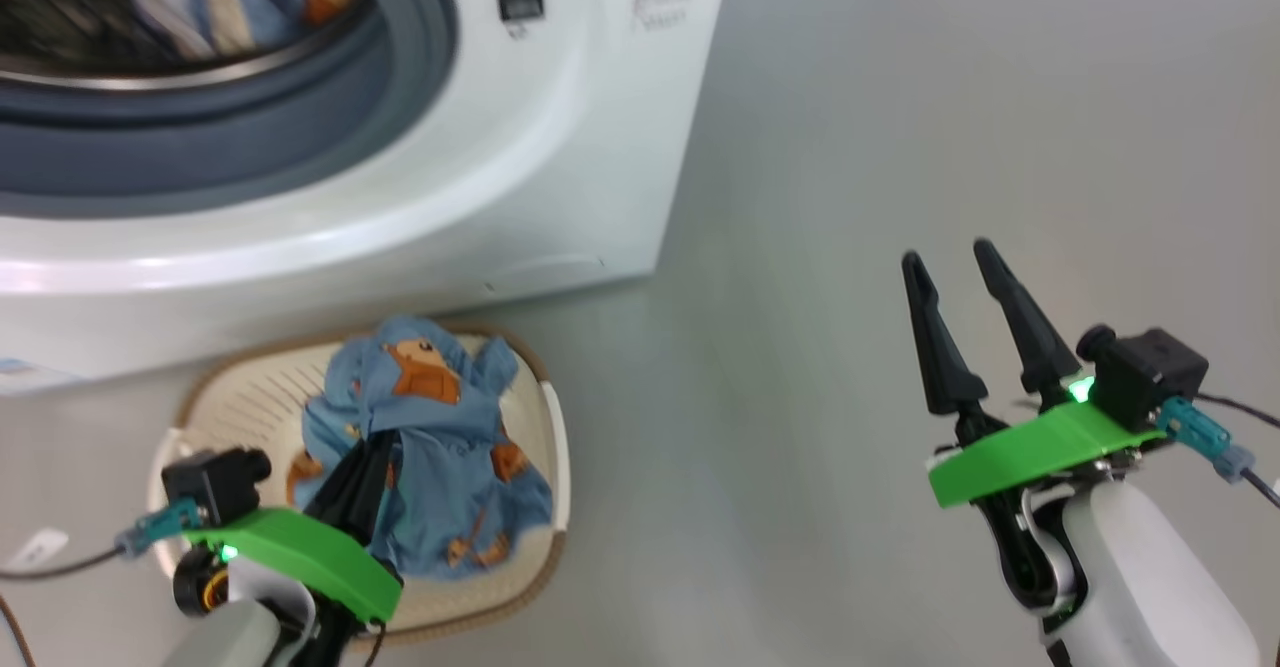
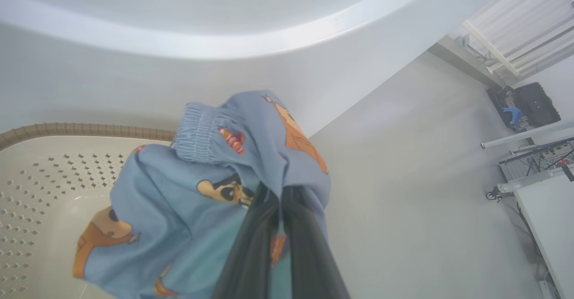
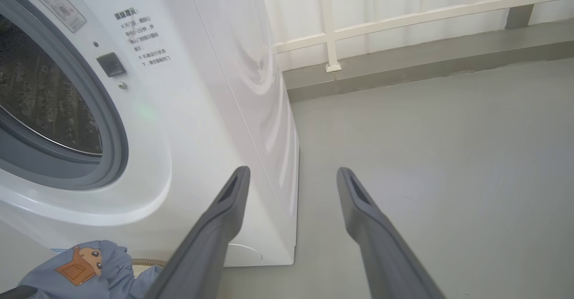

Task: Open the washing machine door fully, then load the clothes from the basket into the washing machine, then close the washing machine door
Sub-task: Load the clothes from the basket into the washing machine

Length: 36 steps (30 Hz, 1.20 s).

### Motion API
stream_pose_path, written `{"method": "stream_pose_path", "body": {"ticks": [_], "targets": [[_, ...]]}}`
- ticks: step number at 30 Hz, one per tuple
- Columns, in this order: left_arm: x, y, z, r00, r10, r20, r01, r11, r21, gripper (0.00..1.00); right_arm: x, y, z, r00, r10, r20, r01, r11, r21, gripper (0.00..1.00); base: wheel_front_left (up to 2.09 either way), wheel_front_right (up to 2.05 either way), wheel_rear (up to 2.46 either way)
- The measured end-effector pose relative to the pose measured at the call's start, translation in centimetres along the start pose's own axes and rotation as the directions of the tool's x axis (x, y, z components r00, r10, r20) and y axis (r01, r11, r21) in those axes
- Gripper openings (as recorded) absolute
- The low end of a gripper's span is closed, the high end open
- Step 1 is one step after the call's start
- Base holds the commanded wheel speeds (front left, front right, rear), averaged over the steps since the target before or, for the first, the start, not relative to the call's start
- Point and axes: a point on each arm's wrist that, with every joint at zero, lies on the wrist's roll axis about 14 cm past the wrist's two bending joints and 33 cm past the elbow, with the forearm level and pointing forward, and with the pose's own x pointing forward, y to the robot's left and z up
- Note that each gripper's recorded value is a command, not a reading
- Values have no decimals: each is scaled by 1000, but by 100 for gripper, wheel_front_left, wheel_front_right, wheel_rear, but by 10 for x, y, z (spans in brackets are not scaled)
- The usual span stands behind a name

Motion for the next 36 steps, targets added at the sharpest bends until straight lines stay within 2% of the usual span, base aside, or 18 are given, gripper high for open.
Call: {"method": "stream_pose_path", "body": {"ticks": [5,12,24,28,36], "targets": [[-27,-14,31,991,-3,131,4,1000,-5,0,-14,9,16,999,28,29,-29,1000,4,100,0,0,0],[-69,-33,72,951,-24,309,14,999,32,0,-33,23,31,996,69,59,-69,998,10,100,0,0,0],[-137,-53,126,834,-53,549,-18,992,122,0,-55,44,56,984,135,120,-135,991,-11,100,0,0,0],[-154,-54,136,800,-52,597,-50,987,153,0,-56,51,62,979,153,138,-152,988,-16,100,0,0,0],[-162,-53,136,780,-33,625,-70,988,140,0,-56,56,65,975,167,145,-166,986,-20,100,0,0,0]]}}
